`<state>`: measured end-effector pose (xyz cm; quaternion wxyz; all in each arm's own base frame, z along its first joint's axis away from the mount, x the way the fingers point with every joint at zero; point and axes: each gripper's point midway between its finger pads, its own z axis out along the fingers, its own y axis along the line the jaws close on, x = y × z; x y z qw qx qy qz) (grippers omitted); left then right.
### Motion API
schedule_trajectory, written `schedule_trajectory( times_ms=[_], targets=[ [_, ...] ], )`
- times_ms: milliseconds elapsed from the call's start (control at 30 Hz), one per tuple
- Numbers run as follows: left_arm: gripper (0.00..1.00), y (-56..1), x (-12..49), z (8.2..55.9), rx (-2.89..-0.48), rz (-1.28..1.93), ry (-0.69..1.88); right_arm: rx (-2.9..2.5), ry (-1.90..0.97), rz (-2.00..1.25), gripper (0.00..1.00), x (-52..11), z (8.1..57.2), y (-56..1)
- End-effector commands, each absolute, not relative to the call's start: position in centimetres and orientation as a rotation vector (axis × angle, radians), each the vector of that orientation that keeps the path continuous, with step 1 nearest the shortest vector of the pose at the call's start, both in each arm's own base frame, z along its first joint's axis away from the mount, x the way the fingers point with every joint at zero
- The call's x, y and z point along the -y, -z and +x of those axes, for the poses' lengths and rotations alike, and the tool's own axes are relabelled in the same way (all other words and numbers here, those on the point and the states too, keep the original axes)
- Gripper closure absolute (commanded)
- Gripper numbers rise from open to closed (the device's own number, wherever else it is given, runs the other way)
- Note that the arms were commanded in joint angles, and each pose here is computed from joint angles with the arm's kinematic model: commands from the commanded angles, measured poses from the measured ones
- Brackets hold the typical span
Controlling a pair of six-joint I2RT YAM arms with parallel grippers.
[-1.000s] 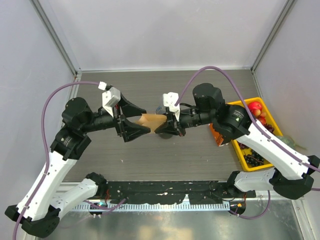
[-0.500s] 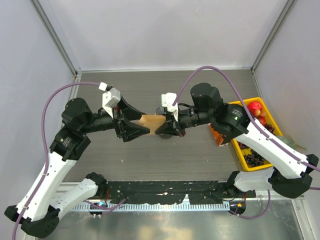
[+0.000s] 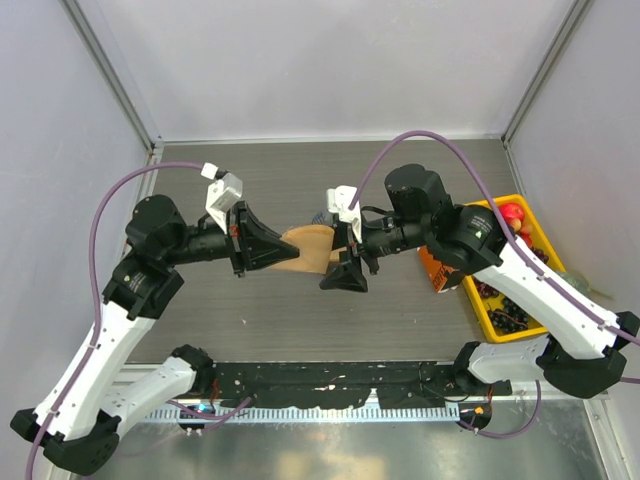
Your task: Place the coffee filter in the dripper
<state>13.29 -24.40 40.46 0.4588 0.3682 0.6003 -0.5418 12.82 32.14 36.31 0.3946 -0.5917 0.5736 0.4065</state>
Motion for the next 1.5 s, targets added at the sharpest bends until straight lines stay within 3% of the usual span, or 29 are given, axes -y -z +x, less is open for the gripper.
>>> schedule_trajectory(
  times_ms=[0, 200, 267, 333, 467, 533, 967, 1000, 1033, 1100, 1167, 1333, 1467],
  targets=[
    [1.00, -42.6, 24.2, 12.1, -1.364, 0.925, 1.374, -1.467, -1.112, -1.470, 0.25, -30.9, 11.8, -37.5],
    [1.00, -43.2, 24.3, 12.3, -1.348, 0.908, 1.385, -1.449, -1.253, -1.372, 0.26, -32.1, 11.5, -38.8],
    [1.00, -43.2, 24.3, 12.5, -1.354, 0.898, 1.381, -1.433, -1.274, -1.356, 0.38, -32.4, 11.4, -39.1],
    [1.00, -43.2, 24.2, 12.6, -1.356, 0.888, 1.372, -1.435, -1.265, -1.353, 0.62, -32.4, 11.6, -39.0],
    [1.00, -43.3, 23.8, 12.7, -1.360, 0.880, 1.363, -1.452, -1.213, -1.357, 0.87, -32.0, 12.1, -38.1],
    [1.00, -43.2, 23.8, 12.7, -1.365, 0.875, 1.361, -1.463, -1.196, -1.353, 0.95, -31.9, 12.3, -37.8],
    [1.00, -43.3, 23.2, 12.9, -1.357, 0.880, 1.334, -1.445, -1.114, -1.363, 0.95, -31.3, 13.0, -37.0],
    [1.00, -43.3, 23.2, 13.0, -1.358, 0.884, 1.334, -1.438, -1.108, -1.359, 0.89, -31.2, 13.0, -37.1],
    [1.00, -43.3, 23.1, 12.9, -1.354, 0.887, 1.327, -1.431, -1.099, -1.360, 0.66, -31.1, 13.1, -37.2],
    [1.00, -42.9, 23.2, 12.9, -1.365, 0.902, 1.324, -1.417, -1.079, -1.338, 0.30, -30.9, 13.3, -38.2],
    [1.00, -42.4, 23.3, 13.0, -1.380, 0.911, 1.327, -1.395, -1.075, -1.311, 0.24, -30.8, 13.4, -39.6],
    [1.00, -41.4, 23.5, 13.2, -1.400, 0.927, 1.331, -1.348, -1.107, -1.276, 0.23, -31.4, 13.5, -42.2],
    [1.00, -40.8, 23.5, 13.3, -1.417, 0.932, 1.331, -1.346, -1.096, -1.246, 0.32, -31.8, 14.3, -43.4]
  ],
)
